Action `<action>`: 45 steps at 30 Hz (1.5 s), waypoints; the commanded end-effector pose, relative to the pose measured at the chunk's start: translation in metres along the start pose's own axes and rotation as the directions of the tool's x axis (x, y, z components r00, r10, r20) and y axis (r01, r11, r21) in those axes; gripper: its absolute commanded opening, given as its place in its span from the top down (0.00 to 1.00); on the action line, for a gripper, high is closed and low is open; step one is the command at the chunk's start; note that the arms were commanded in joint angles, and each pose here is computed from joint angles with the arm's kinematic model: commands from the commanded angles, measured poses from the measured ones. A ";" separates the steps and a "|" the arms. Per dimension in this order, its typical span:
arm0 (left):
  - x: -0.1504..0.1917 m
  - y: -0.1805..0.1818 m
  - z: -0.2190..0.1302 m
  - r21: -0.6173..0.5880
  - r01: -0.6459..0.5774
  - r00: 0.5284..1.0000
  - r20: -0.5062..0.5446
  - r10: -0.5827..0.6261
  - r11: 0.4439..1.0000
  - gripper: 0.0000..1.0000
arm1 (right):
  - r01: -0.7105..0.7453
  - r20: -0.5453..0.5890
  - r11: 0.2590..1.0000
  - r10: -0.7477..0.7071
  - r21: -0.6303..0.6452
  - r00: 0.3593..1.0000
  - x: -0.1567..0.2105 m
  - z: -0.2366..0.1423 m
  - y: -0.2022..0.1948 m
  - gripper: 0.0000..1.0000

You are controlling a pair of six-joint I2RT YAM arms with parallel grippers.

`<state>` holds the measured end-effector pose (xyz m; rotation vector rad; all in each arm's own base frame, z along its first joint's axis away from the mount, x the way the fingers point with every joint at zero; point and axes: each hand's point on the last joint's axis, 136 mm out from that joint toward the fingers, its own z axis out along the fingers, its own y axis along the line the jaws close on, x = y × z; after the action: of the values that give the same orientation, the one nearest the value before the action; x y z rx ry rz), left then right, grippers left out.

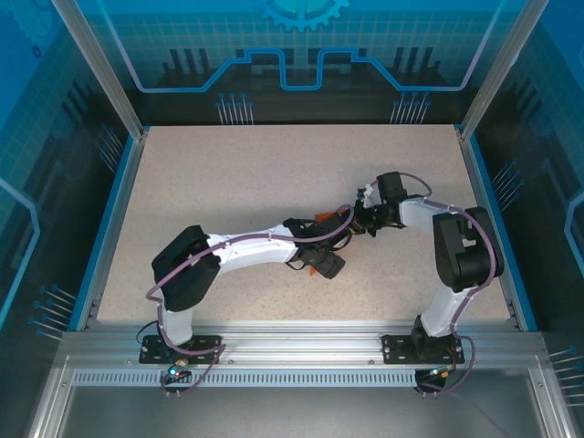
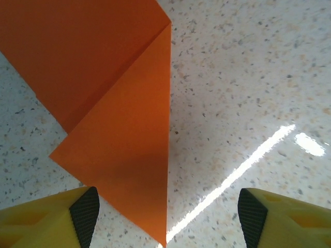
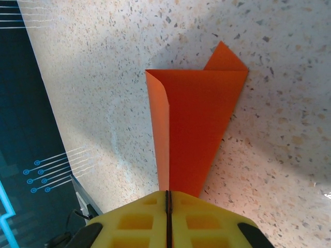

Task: Fold a paper plane with a square sheet of paper (fold left side to right side)
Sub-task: Fold the wing for the fifth time at the center of the table.

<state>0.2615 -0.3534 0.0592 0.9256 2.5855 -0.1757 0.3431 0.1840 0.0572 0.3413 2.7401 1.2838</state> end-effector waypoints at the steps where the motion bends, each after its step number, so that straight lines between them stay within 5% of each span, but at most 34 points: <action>1: 0.003 0.006 0.008 -0.084 -0.026 0.999 -0.030 0.023 0.996 0.26 | -0.024 -0.014 1.000 0.024 0.013 1.000 0.001 0.007 -0.002 0.91; 19: 0.009 0.006 0.030 -0.122 -0.040 0.997 -0.069 0.031 0.992 0.40 | -0.048 -0.039 0.998 0.049 0.045 0.998 0.006 0.019 -0.016 0.92; 35: 0.013 0.010 0.036 -0.143 -0.041 0.996 -0.089 0.029 0.989 0.77 | -0.031 -0.053 0.998 0.034 0.051 0.998 0.009 0.020 -0.017 0.88; 45: 0.011 0.006 0.030 -0.116 -0.031 0.997 -0.074 0.023 0.993 0.88 | 0.015 -0.027 0.998 -0.013 0.055 1.000 0.002 0.012 -0.010 0.76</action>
<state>0.2701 -0.3462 0.0198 0.9435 2.6160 0.0339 0.3374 0.1845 0.0323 0.3627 2.8116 1.2361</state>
